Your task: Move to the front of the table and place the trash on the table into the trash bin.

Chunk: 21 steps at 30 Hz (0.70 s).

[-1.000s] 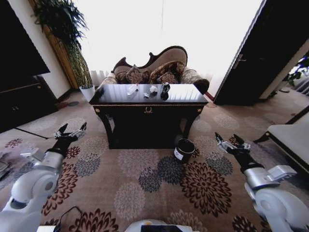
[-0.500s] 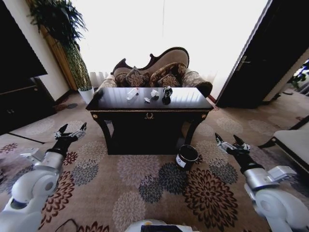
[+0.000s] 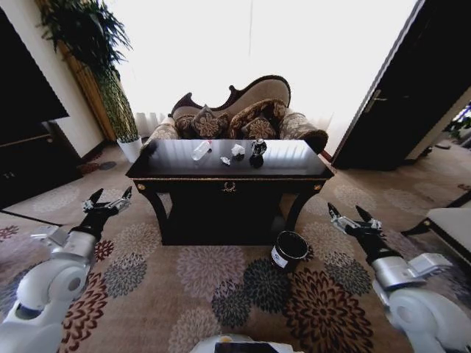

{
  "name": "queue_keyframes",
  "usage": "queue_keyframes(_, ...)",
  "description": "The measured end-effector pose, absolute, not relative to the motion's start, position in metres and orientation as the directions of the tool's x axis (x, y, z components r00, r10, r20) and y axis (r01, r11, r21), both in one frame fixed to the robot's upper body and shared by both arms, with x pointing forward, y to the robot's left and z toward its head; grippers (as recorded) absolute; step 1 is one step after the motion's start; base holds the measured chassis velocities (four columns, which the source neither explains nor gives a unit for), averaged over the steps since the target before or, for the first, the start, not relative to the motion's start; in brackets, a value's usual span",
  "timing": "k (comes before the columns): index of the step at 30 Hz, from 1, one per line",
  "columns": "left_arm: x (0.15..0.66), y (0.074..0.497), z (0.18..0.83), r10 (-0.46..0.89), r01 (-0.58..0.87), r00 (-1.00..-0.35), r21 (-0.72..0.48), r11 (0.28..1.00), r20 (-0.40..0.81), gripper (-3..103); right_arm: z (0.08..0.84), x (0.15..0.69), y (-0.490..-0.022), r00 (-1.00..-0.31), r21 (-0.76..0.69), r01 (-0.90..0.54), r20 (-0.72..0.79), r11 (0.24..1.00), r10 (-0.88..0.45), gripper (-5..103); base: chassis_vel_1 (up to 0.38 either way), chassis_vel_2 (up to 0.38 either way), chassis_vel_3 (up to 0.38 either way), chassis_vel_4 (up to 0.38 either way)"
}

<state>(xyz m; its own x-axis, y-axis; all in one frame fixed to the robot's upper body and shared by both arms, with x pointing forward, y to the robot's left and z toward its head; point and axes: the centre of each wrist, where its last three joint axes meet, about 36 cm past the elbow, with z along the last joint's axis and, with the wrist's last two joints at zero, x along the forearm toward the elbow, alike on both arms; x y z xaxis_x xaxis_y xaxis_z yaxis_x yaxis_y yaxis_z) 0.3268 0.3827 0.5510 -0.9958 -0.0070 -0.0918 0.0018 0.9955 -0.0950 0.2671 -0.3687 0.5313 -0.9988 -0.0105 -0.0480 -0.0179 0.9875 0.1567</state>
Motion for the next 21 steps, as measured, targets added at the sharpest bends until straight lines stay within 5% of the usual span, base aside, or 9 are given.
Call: queue_keyframes(21, 0.3269, 0.3831, 0.5512, -0.005, 0.004, -0.996, -0.092, 0.996, -0.09, 100, 0.5295, 0.2668, -0.367, -0.999, 0.162, -0.018, -0.045, 0.987, -0.011, 100, -0.167, 0.163, 0.162, -0.162)
